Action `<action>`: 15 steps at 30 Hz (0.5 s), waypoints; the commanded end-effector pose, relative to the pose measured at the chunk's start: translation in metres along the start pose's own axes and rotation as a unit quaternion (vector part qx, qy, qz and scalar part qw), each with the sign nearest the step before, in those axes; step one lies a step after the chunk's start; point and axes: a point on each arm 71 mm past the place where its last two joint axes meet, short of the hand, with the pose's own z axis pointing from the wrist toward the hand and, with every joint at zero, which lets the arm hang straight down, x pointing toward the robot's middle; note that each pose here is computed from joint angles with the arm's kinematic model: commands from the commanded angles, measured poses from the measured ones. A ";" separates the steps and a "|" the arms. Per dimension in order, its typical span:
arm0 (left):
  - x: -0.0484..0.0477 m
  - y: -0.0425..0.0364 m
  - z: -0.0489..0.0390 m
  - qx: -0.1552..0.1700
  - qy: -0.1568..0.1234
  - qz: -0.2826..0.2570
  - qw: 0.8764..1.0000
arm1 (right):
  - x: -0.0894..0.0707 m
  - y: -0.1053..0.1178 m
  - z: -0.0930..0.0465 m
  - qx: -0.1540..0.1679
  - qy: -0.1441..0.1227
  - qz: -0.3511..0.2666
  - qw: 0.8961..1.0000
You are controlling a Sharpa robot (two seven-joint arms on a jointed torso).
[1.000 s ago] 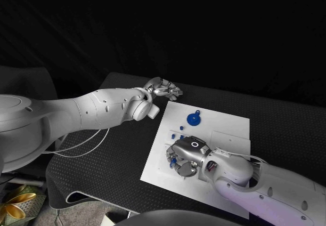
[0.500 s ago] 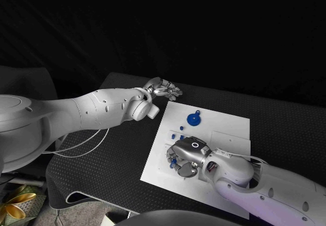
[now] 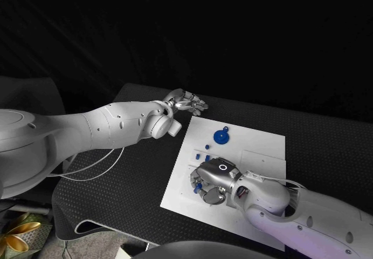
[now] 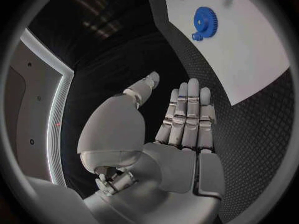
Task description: Assemble the parts on the task board
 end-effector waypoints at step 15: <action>0.0040 -0.0023 0.0003 0.004 0.010 -0.005 1.000 | 0.007 0.002 0.007 0.006 0.036 -0.039 0.999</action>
